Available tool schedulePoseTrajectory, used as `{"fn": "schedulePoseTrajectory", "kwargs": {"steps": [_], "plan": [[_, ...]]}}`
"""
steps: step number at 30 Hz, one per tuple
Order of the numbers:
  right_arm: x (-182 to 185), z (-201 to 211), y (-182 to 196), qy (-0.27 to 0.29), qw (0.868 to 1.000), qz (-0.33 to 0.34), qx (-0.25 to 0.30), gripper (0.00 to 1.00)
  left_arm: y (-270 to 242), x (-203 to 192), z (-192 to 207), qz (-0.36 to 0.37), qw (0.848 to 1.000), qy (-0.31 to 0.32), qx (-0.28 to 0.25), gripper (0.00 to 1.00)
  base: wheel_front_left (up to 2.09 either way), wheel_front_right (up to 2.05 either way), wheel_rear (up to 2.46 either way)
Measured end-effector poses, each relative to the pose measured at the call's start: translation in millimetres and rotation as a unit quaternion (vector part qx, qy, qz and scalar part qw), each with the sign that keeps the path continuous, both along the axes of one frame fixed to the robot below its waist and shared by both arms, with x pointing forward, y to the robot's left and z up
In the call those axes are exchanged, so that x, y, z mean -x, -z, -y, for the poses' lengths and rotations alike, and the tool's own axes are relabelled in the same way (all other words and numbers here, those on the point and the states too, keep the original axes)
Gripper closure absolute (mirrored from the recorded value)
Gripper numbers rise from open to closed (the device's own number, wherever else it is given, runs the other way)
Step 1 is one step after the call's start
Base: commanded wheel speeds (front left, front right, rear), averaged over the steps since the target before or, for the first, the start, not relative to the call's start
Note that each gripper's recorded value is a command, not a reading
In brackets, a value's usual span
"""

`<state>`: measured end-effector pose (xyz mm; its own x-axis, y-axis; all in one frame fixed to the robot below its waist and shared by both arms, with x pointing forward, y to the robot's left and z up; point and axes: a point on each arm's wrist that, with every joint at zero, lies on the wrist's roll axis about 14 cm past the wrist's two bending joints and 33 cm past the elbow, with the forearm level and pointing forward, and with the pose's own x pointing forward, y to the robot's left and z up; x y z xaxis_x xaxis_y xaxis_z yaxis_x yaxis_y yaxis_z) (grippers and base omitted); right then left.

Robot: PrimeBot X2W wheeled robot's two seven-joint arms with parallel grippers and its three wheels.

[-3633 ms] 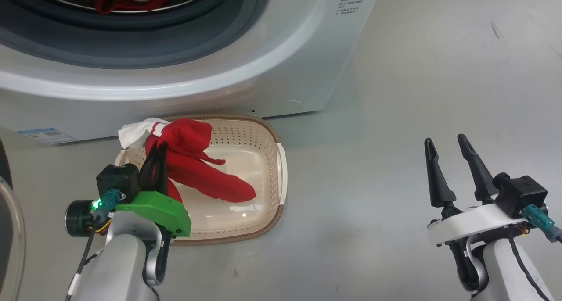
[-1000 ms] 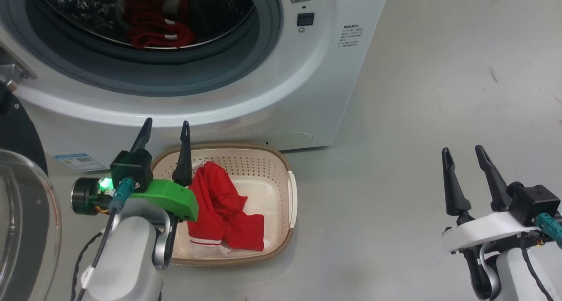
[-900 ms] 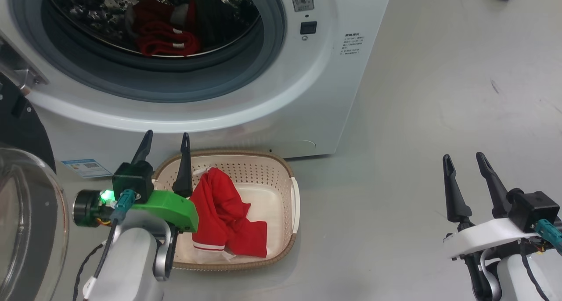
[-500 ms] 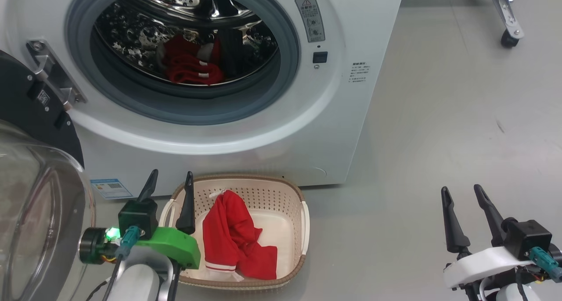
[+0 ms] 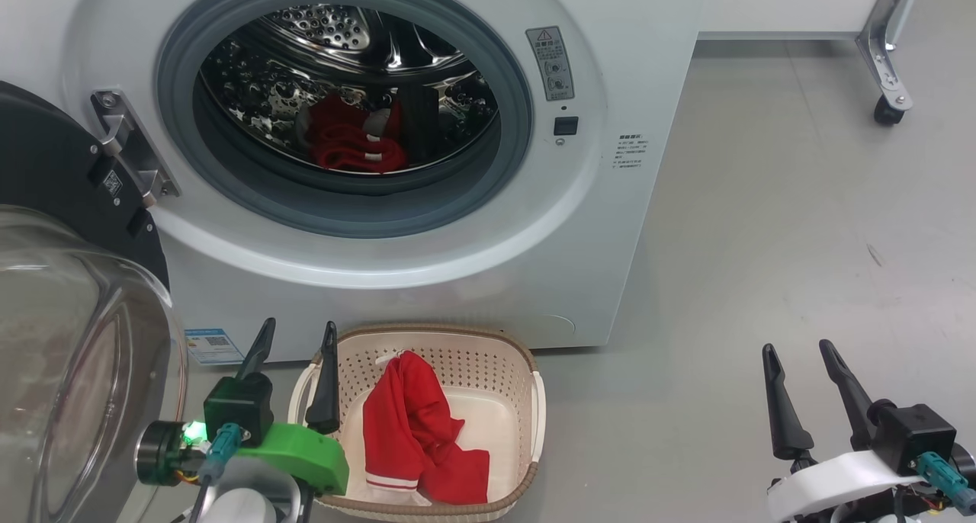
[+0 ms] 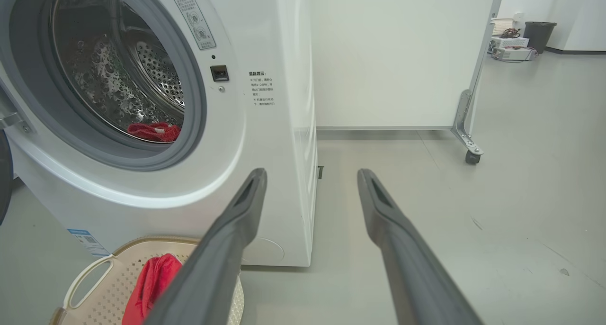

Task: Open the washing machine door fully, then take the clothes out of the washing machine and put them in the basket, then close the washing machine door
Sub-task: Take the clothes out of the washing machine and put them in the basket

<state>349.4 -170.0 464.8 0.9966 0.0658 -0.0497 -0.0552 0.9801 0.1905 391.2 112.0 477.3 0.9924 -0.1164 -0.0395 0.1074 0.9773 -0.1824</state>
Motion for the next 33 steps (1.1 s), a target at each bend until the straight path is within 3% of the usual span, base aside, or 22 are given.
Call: {"fn": "schedulePoseTrajectory", "kwargs": {"steps": [33], "plan": [[-3, -1, -5, 0.001, 1.0, 0.0, 0.0, 0.0, 13, 2, 1, -0.038, 0.999, 0.0, 0.001, 0.0, 0.0, 0.0, 0.0]]}}
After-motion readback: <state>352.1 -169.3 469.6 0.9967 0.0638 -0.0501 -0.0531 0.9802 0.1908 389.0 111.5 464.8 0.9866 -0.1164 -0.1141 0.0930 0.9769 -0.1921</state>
